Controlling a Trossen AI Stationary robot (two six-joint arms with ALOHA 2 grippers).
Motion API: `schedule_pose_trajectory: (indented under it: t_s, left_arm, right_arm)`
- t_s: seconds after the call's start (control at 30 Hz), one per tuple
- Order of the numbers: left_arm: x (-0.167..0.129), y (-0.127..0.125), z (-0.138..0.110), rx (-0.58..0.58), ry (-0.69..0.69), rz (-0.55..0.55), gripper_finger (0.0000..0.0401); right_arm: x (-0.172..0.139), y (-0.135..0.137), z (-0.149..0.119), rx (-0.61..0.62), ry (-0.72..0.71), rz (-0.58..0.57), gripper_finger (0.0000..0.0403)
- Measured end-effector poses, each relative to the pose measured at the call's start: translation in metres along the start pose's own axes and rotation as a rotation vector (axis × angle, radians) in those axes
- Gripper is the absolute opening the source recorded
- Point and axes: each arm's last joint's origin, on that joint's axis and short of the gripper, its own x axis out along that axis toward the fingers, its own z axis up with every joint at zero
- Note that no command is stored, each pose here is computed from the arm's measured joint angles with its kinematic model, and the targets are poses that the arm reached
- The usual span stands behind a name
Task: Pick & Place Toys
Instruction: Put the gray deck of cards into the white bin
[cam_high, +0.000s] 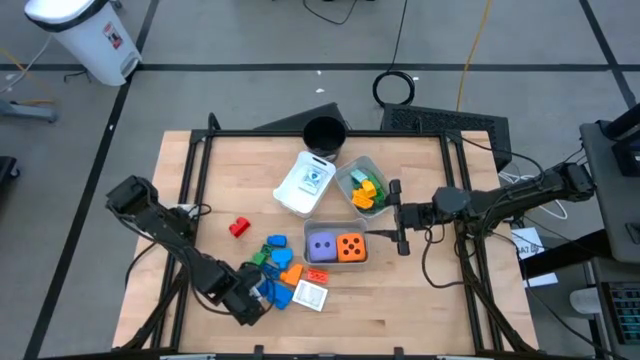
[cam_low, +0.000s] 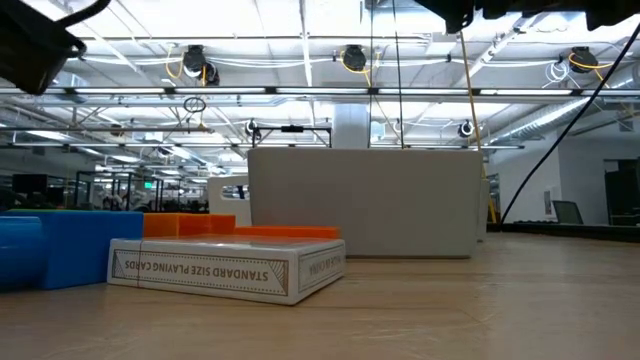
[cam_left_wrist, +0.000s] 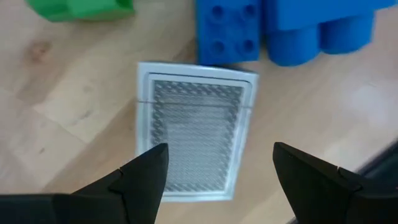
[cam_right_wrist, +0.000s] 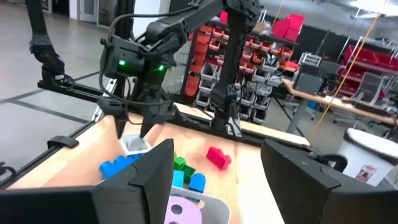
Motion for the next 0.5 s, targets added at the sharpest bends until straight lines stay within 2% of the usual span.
schedule_pose_trajectory:
  t_s: [0.3, 0.5]
  left_arm:
    - [0.0, 0.002, 0.0, -0.001, -0.1, 0.017, 0.0296]
    - [0.0, 0.003, 0.008, -0.057, 0.02, 0.029, 0.0297]
  right_arm:
    - [0.0, 0.0, -0.001, 0.0, 0.011, 0.003, 0.0215]
    - [0.0, 0.0, -0.001, -0.011, 0.01, 0.002, 0.0215]
